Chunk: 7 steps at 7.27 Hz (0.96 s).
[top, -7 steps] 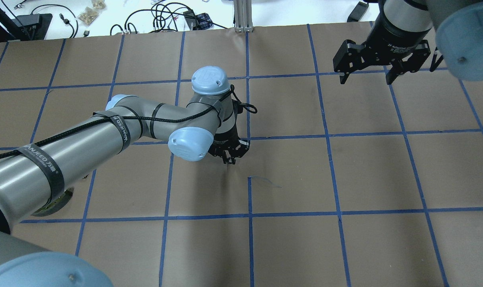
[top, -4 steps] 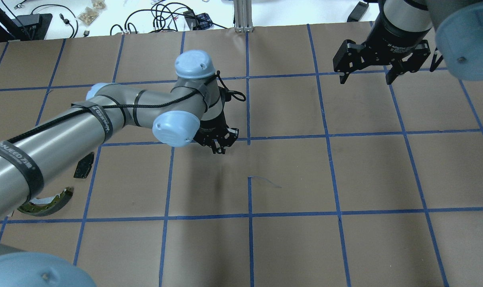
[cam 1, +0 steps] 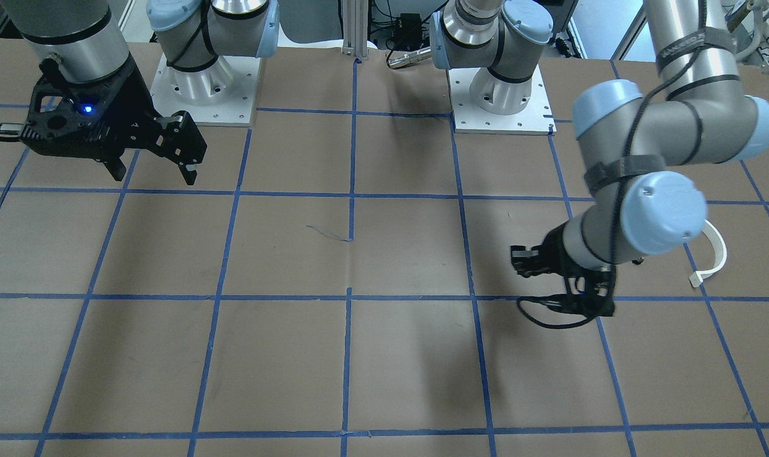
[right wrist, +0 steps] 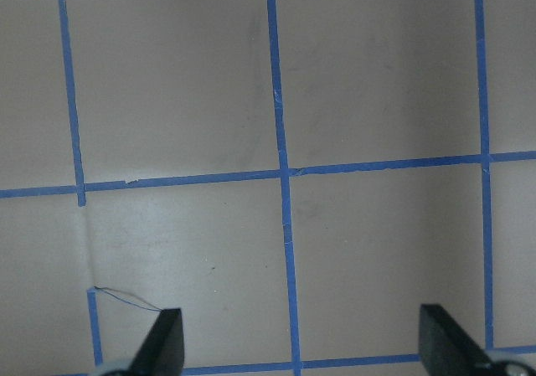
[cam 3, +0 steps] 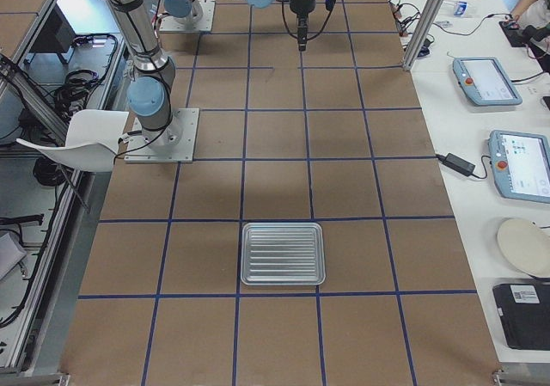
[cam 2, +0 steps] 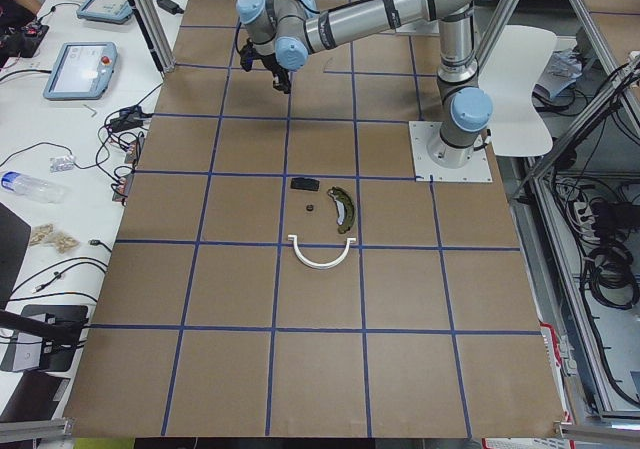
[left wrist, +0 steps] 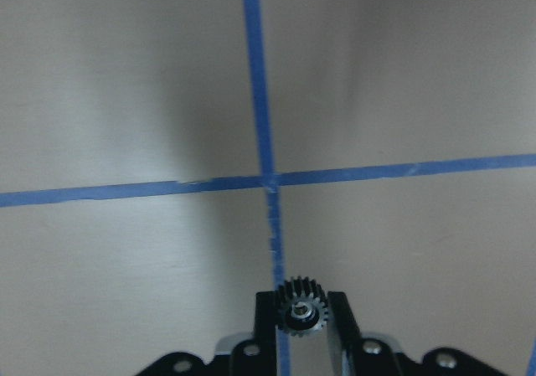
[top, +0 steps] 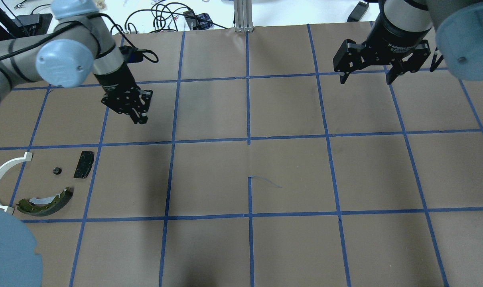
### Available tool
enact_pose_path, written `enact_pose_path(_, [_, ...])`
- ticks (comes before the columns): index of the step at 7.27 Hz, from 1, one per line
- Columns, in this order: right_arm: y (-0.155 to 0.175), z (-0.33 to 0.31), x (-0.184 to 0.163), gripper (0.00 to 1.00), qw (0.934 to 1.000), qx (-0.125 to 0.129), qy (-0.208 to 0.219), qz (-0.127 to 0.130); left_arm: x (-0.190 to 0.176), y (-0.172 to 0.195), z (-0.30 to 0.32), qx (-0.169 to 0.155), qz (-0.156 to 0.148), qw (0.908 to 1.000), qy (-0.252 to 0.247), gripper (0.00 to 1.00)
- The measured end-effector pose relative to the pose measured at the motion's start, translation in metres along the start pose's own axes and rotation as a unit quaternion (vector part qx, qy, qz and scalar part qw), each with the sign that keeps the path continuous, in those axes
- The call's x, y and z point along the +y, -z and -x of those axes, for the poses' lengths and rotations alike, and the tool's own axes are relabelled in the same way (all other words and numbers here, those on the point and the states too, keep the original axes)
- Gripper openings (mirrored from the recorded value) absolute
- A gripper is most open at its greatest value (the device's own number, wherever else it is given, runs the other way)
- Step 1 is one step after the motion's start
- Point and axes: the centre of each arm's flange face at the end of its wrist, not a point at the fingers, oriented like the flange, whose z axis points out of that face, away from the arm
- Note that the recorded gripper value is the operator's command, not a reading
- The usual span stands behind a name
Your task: Place bearing gear from tray to pile
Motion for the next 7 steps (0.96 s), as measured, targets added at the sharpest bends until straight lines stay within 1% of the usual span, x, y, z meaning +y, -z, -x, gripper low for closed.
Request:
enact_pose_path(1, [0.0, 0.0, 0.0, 1.0, 1.0, 0.0, 0.0, 0.0, 0.006, 0.005, 0.063, -0.006, 0.002, 1.0, -0.008, 0.0])
enact_pose_path(2, [-0.001, 0.0, 0.0, 1.0, 1.0, 0.0, -0.001, 0.001, 0.017, 0.006, 0.122, -0.003, 0.004, 0.9998, -0.018, 0.0])
enact_pose_path(4, [-0.001, 0.0, 0.0, 1.0, 1.0, 0.0, -0.001, 0.001, 0.043, -0.001, 0.216, 0.014, 0.003, 0.9987, -0.049, 0.0])
enact_pose_path(5, [-0.001, 0.0, 0.0, 1.0, 1.0, -0.001, -0.001, 0.001, 0.054, -0.009, 0.248, 0.022, 0.006, 0.9983, -0.053, 0.0])
enact_pose_path(7, [-0.001, 0.0, 0.0, 1.0, 1.0, -0.001, -0.001, 0.001, 0.064, -0.035, 0.277, 0.019, 0.008, 0.9976, -0.066, 0.0])
